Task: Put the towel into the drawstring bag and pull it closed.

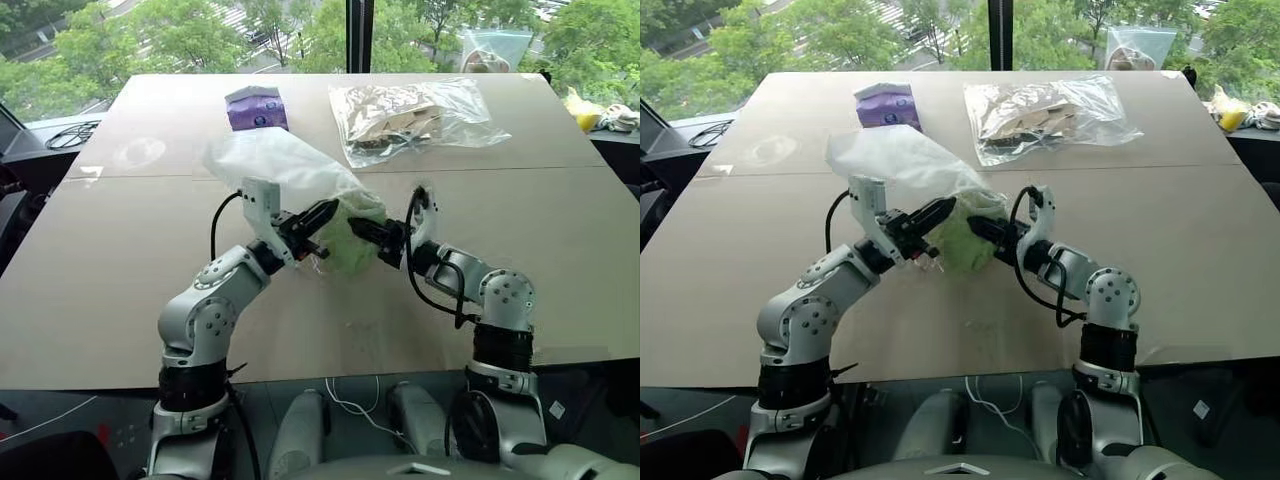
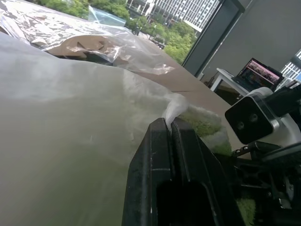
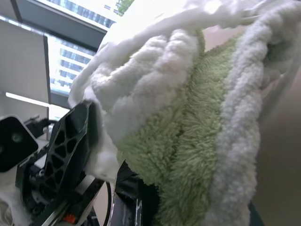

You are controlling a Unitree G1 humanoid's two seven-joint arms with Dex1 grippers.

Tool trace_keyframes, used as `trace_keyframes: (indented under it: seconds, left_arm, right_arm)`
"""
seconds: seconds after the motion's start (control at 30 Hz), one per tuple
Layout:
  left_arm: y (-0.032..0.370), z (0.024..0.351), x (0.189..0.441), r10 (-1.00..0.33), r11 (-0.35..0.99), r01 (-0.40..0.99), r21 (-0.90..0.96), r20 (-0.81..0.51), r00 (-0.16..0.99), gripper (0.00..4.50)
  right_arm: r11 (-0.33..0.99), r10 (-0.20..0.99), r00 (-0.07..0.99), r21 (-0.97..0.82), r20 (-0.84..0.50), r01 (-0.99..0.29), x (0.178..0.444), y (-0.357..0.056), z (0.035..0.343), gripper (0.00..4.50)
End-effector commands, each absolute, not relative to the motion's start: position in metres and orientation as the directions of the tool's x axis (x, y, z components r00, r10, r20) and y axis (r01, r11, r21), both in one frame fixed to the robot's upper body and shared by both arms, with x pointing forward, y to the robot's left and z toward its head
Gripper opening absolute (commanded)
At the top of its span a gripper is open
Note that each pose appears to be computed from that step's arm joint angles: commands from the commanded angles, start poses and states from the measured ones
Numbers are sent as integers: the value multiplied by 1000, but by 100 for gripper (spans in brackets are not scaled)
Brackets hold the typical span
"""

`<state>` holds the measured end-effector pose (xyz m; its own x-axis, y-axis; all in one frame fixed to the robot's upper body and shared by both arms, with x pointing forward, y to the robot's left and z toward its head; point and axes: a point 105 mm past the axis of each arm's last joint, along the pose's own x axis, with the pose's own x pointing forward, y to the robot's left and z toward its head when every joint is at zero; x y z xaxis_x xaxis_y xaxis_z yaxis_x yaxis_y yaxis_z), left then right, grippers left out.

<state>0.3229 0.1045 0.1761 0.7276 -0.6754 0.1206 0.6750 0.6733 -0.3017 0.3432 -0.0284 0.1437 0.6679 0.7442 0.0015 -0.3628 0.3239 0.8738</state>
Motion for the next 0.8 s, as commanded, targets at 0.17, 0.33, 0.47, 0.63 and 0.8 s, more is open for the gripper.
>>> trace_keyframes:
  seconds: [0.17, 0.33, 0.47, 0.63, 0.8]
  left_arm:
    - [79, 192, 307, -746, 582, 766, -275, 194, 637, 0]
    - [60, 190, 302, -789, 533, 807, -255, 194, 583, 0]
    - [48, 195, 308, -803, 514, 828, -225, 213, 556, 0]
    - [29, 196, 303, -832, 461, 861, -216, 233, 504, 0]
    - [32, 189, 301, -844, 456, 866, -206, 208, 494, 0]
  right_arm:
    - [6, 758, 592, 905, 274, -426, 349, 33, 217, 3]
    - [-4, 784, 561, 907, 264, -421, 345, 47, 219, 3]
    - [28, 815, 529, 895, 237, -444, 338, 53, 215, 3]
    - [1, 855, 441, 849, 273, -528, 320, 56, 221, 3]
    - [29, 815, 507, 853, 282, -522, 328, 43, 222, 3]
